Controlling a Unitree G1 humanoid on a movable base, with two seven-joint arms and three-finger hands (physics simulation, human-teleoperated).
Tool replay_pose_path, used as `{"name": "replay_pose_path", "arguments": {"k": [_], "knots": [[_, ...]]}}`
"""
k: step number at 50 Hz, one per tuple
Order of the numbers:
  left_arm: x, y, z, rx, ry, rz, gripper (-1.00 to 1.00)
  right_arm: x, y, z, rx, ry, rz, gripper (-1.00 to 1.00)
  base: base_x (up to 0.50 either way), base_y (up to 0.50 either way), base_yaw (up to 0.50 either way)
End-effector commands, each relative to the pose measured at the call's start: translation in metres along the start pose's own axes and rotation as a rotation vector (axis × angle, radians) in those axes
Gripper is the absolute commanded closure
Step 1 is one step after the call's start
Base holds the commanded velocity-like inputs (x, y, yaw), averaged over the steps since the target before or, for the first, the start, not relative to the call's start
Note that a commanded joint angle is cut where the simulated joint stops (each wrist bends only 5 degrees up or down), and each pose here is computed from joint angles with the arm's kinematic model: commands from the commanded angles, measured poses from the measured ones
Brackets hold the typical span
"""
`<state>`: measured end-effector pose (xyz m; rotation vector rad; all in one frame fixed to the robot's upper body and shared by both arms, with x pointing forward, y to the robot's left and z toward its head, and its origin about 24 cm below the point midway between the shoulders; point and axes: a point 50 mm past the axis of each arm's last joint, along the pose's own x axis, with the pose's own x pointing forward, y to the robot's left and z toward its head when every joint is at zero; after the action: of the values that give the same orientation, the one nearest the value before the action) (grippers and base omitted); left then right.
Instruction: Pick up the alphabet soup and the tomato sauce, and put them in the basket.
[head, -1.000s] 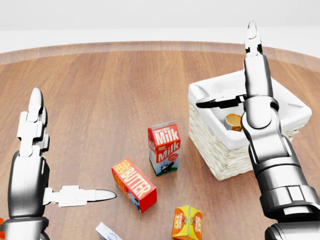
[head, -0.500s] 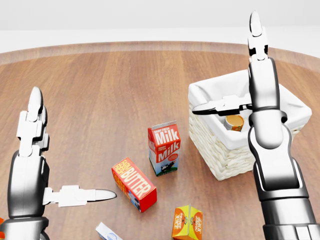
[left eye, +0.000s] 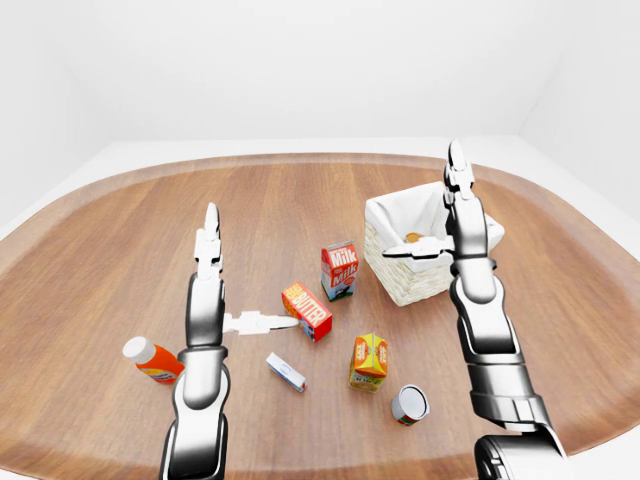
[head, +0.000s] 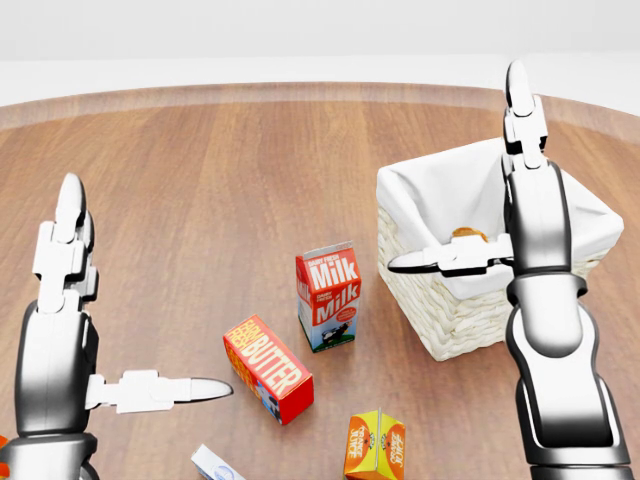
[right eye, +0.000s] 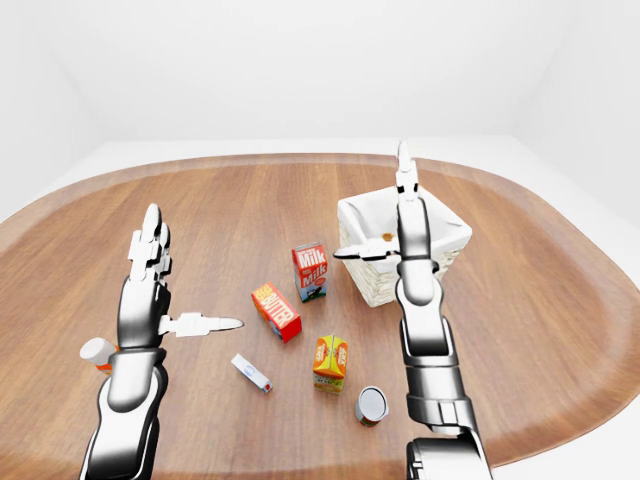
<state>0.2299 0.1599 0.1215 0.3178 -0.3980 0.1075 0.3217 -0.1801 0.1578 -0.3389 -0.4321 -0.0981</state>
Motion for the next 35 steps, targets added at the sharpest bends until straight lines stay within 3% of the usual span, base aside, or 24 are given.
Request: {"name": "replay_pose_path", "arguments": {"k": [1,25,35], "knots": [[-0.001,0.000,-0.002,0.003,0.008,0.003,-1.00,-0.018,-0.001,-0.005,-0.001,0.019,0.011,-1.00,0.00,0.00,0.00],[0.000,0.000,-0.001,0.003,0.004,0.002,-1.00,-0.051,-0.003,0.046,0.049,-0.088,0.039,-1.00,0.00,0.00,0.00],[0.000,0.000,-0.001,0.004,0.004,0.002,-1.00,-0.063,-0.002,0.055,0.063,-0.105,0.049,-1.00,0.00,0.00,0.00]]}}
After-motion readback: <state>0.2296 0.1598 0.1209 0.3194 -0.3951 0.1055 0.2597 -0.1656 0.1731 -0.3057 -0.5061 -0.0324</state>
